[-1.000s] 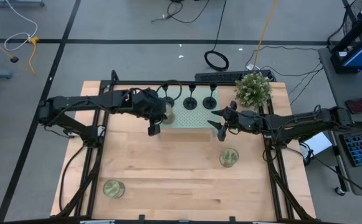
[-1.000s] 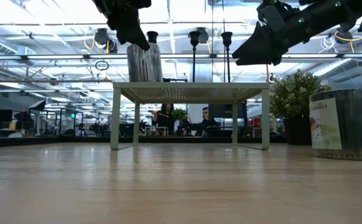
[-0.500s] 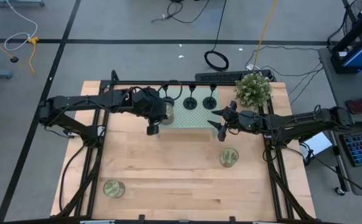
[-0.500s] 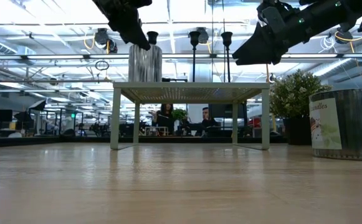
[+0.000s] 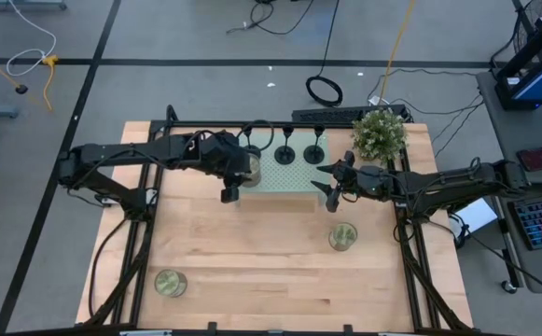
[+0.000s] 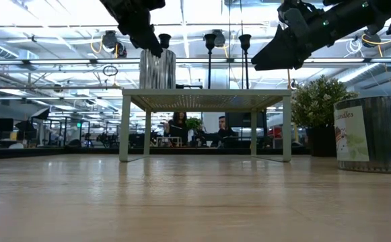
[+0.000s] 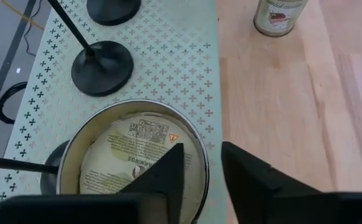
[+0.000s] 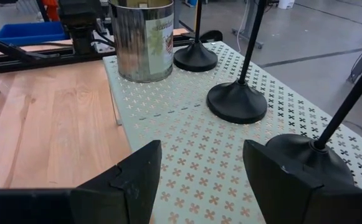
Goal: Stock candles and holders on shelf
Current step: Align the scented candle on the shelf with the other scented candle
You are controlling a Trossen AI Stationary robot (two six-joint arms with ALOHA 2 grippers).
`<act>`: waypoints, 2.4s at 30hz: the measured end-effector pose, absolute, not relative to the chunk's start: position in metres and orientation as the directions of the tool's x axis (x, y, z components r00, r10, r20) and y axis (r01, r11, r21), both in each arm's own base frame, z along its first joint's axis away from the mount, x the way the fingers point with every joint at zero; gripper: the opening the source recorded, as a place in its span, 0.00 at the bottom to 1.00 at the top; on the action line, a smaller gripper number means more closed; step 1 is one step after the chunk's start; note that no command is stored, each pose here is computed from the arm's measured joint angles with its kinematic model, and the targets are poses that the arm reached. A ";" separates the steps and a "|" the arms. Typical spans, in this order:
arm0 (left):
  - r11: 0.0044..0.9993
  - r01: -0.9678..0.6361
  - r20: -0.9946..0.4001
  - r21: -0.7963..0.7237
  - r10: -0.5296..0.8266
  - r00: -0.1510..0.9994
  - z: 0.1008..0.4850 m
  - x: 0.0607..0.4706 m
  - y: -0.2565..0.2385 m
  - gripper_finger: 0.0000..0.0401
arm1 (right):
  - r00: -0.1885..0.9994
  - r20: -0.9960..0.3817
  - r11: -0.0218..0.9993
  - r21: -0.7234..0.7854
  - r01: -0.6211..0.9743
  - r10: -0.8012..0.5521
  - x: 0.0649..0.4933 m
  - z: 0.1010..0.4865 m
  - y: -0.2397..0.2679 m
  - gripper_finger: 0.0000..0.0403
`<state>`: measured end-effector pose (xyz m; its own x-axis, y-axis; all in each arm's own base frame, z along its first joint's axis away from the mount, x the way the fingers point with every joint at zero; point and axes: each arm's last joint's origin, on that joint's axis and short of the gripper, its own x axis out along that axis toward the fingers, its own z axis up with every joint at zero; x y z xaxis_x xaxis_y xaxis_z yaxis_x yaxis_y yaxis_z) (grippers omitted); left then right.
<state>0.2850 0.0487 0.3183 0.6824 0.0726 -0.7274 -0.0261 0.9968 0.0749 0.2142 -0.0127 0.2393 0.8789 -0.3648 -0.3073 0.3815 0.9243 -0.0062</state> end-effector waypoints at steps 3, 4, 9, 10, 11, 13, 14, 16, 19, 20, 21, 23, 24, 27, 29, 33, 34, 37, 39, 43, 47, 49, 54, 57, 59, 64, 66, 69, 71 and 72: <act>0.996 -0.012 -0.719 0.091 0.073 0.691 0.322 0.282 0.046 0.35 | 0.879 -0.307 0.924 -0.007 0.381 -0.365 0.214 0.239 -0.013 0.55; 0.996 -0.007 -0.709 0.093 0.071 0.701 0.325 0.280 0.045 0.37 | 0.879 -0.307 0.924 -0.007 0.381 -0.365 0.214 0.239 -0.013 0.55; 0.994 0.022 -0.648 0.110 0.055 0.760 0.343 0.267 0.033 0.42 | 0.879 -0.306 0.924 -0.007 0.382 -0.365 0.214 0.239 -0.013 0.55; 0.993 0.030 -0.632 0.115 0.050 0.773 0.348 0.263 0.030 0.42 | 0.879 -0.307 0.924 -0.007 0.381 -0.365 0.214 0.239 -0.013 0.55; 0.992 0.042 -0.619 0.123 0.044 0.784 0.353 0.258 0.027 0.42 | 0.879 -0.306 0.925 -0.006 0.381 -0.365 0.214 0.239 -0.013 0.55; 0.989 0.068 -0.616 0.131 0.027 0.787 0.359 0.247 0.021 0.42 | 0.881 -0.306 0.926 -0.006 0.376 -0.360 0.214 0.239 -0.012 0.55; 0.988 0.082 -0.617 0.130 0.016 0.787 0.361 0.243 0.017 0.42 | 0.883 -0.307 0.929 -0.006 0.371 -0.355 0.214 0.239 -0.010 0.55; 0.988 0.105 -0.629 0.112 -0.011 0.777 0.363 0.236 0.008 0.42 | 0.890 -0.307 0.936 -0.007 0.352 -0.337 0.215 0.239 -0.006 0.55; 0.987 0.142 -0.673 0.069 -0.059 0.738 0.360 0.228 -0.007 0.42 | 0.903 -0.306 0.949 -0.009 0.314 -0.302 0.215 0.239 0.002 0.55; 0.986 0.156 -0.692 0.051 -0.077 0.718 0.358 0.227 -0.012 0.42 | 0.908 -0.307 0.954 -0.011 0.298 -0.287 0.215 0.239 0.006 0.55; 0.986 0.167 -0.714 0.031 -0.095 0.694 0.356 0.224 -0.018 0.42 | 0.912 -0.307 0.959 -0.011 0.282 -0.272 0.214 0.239 0.009 0.55; 0.986 0.163 -0.745 -0.019 -0.123 0.655 0.353 0.220 -0.030 0.42 | 0.920 -0.307 0.968 -0.010 0.251 -0.242 0.214 0.239 0.016 0.55; 0.989 0.146 -0.757 -0.037 -0.123 0.642 0.350 0.220 -0.036 0.42 | 0.924 -0.307 0.972 -0.010 0.236 -0.228 0.214 0.239 0.020 0.55; 0.995 0.076 -0.802 -0.069 -0.101 0.589 0.340 0.214 -0.054 0.42 | 0.932 -0.307 0.980 -0.010 0.198 -0.191 0.213 0.239 0.028 0.55; 0.995 0.006 -0.819 -0.095 -0.081 0.568 0.334 0.210 -0.066 0.42 | 0.936 -0.308 0.984 -0.011 0.179 -0.173 0.212 0.239 0.032 0.55; 0.978 -0.129 -0.860 -0.166 -0.080 0.504 0.313 0.200 -0.089 0.42 | 0.939 -0.308 0.987 -0.011 0.159 -0.154 0.212 0.239 0.037 0.55; 0.970 -0.156 -0.867 -0.187 -0.088 0.491 0.307 0.196 -0.095 0.42 | 0.940 -0.306 0.987 -0.011 0.157 -0.153 0.212 0.239 0.037 0.55; 0.948 -0.225 -0.892 -0.227 -0.110 0.438 0.288 0.184 -0.112 0.42 | 0.942 -0.298 0.988 -0.008 0.156 -0.151 0.210 0.232 0.037 0.55; 0.925 -0.291 -0.911 -0.246 -0.117 0.395 0.275 0.174 -0.122 0.42 | 0.947 -0.284 0.988 -0.002 0.156 -0.150 0.209 0.226 0.037 0.55; 0.850 -0.398 -0.920 -0.346 -0.224 0.323 0.255 0.158 -0.142 0.42 | 0.964 -0.221 0.989 -0.007 0.148 -0.146 0.204 0.213 0.036 0.55; 0.756 -0.430 -0.866 -0.493 -0.375 0.332 0.249 0.152 -0.165 0.42 | 0.987 -0.073 0.989 -0.056 0.136 -0.140 0.198 0.209 0.034 0.55; 0.721 -0.454 -0.850 -0.523 -0.400 0.343 0.247 0.151 -0.176 0.42 | 0.990 -0.013 0.987 -0.081 0.138 -0.139 0.193 0.205 0.033 0.55; 0.699 -0.547 -0.888 -0.460 -0.362 0.284 0.227 0.145 -0.197 0.42 | 0.988 0.071 0.982 -0.118 0.148 -0.140 0.182 0.195 0.031 0.55; 0.680 -0.606 -0.907 -0.413 -0.364 0.210 0.217 0.144 -0.205 0.42 | 0.987 0.082 0.978 -0.144 0.151 -0.140 0.179 0.191 0.030 0.55; 0.676 -0.632 -0.919 -0.377 -0.360 0.163 0.211 0.142 -0.209 0.42 | 0.986 0.089 0.977 -0.151 0.153 -0.140 0.178 0.191 0.030 0.55; 0.715 -0.611 -0.936 -0.340 -0.323 0.143 0.201 0.143 -0.215 0.33 | 0.983 0.115 0.973 -0.168 0.159 -0.141 0.178 0.193 0.030 0.55; 0.743 -0.577 -0.939 -0.338 -0.309 0.152 0.199 0.144 -0.216 0.26 | 0.981 0.135 0.969 -0.182 0.165 -0.141 0.177 0.196 0.030 0.55; 0.761 -0.557 -0.943 -0.333 -0.286 0.172 0.198 0.144 -0.214 0.13 | 0.978 0.152 0.961 -0.214 0.173 -0.142 0.177 0.197 0.030 0.55; 0.775 -0.536 -0.942 -0.334 -0.279 0.185 0.199 0.147 -0.213 0.05 | 0.978 0.152 0.960 -0.219 0.173 -0.142 0.177 0.197 0.030 0.55; 0.786 -0.521 -0.943 -0.334 -0.274 0.191 0.200 0.148 -0.212 0.03 | 0.978 0.152 0.960 -0.219 0.173 -0.142 0.177 0.197 0.030 0.55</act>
